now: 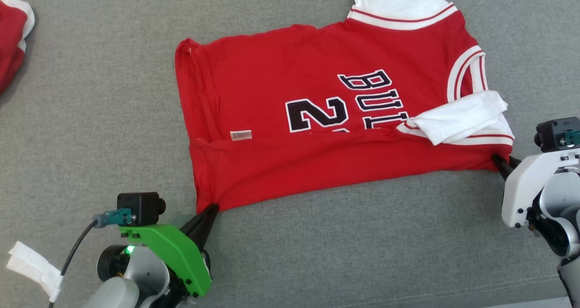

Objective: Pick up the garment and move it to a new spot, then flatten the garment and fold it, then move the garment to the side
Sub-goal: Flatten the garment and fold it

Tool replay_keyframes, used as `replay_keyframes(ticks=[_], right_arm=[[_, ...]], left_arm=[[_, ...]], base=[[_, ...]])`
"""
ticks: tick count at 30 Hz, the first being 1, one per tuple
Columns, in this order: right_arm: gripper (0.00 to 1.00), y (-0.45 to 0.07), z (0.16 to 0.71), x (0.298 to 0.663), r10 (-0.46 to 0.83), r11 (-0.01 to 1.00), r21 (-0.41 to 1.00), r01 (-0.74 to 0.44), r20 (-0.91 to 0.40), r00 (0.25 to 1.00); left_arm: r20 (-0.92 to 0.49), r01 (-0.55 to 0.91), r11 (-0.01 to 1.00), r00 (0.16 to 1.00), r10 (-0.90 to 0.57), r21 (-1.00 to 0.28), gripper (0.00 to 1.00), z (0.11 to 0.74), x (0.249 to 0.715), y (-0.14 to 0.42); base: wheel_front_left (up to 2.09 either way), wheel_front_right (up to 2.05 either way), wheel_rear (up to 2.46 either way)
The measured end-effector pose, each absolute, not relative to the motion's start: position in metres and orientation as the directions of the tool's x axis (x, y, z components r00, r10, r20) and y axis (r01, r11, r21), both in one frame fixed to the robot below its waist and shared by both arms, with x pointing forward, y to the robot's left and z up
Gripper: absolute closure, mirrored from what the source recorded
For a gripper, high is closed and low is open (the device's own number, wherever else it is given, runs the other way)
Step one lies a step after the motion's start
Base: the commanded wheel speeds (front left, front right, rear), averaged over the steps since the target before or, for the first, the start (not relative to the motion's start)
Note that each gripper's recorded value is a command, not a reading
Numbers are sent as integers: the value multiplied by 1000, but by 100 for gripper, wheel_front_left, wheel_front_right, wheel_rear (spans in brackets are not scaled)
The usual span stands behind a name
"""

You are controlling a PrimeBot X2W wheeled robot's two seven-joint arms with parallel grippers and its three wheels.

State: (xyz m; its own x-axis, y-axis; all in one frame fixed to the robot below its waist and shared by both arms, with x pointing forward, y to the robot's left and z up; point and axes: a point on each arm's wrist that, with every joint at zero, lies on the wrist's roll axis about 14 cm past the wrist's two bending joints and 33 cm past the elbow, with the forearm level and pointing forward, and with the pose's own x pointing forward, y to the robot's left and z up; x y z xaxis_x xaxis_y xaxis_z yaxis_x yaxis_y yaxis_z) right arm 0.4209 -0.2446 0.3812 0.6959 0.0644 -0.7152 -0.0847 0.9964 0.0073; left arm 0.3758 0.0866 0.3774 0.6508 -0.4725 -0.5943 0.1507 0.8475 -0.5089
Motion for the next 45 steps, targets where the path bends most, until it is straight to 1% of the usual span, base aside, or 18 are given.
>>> replay_keyframes(ticks=[4,7,9,13,17,18,19,20,21,25,28,30,32,34,37,40,43,45], right_arm=[[100,-251,396,411,68,995,1,-95,-710,701],[100,-256,404,397,74,994,-1,-108,-722,688],[100,-261,405,384,74,994,-1,-112,-743,665],[100,-267,399,361,78,995,22,-98,-784,616],[100,-266,381,340,85,996,48,-82,-830,551],[73,-267,380,340,84,996,49,-77,-830,552],[0,-268,380,341,76,996,38,-80,-825,561],[0,-269,379,341,71,996,31,-82,-826,559],[0,-269,378,341,72,996,31,-83,-828,556],[0,-271,385,350,68,996,20,-89,-810,582],[0,-270,415,384,82,995,26,-92,-731,677],[0,-264,441,418,99,994,27,-107,-653,751],[0,-260,458,443,95,991,-13,-130,-607,789],[0,-257,473,475,85,989,-51,-136,-558,825],[0,-243,486,522,84,983,-96,-154,-507,858],[0,-224,484,564,96,980,-104,-169,-496,863],[0,-216,468,596,90,977,-123,-175,-510,856],[0,-208,450,610,99,978,-102,-179,-530,842]], left_arm=[[-580,158,842,659,-479,-516,100,394,362,93],[-563,157,831,666,-489,-534,100,408,348,94],[-558,157,815,656,-509,-558,100,415,333,88],[-586,117,782,597,-548,-612,100,412,298,73],[-611,63,774,576,-544,-630,100,401,282,68],[-621,51,780,574,-534,-624,81,397,281,69],[-632,48,789,571,-525,-612,53,394,280,70],[-637,38,794,574,-514,-607,13,391,280,72],[-641,30,798,577,-505,-602,0,389,281,73],[-654,37,818,581,-485,-574,0,387,284,82],[-666,60,843,583,-465,-535,0,388,291,97],[-656,63,874,635,-408,-482,0,394,316,117],[-619,95,897,692,-371,-431,0,405,348,131],[-569,111,895,737,-365,-432,0,420,382,132],[-542,146,901,755,-368,-407,0,425,421,130],[-522,174,905,768,-372,-389,0,424,459,124],[-510,189,905,773,-377,-382,0,417,486,116],[-514,186,901,768,-382,-391,0,407,494,111]], base=[[0,0,0],[0,0,0],[0,0,0],[0,0,0],[0,0,0],[0,0,0],[0,0,0],[0,0,0],[0,0,0],[0,0,0],[0,0,0],[0,0,0],[0,0,0],[0,0,0],[0,0,0],[0,0,0],[0,0,0],[0,0,0]])
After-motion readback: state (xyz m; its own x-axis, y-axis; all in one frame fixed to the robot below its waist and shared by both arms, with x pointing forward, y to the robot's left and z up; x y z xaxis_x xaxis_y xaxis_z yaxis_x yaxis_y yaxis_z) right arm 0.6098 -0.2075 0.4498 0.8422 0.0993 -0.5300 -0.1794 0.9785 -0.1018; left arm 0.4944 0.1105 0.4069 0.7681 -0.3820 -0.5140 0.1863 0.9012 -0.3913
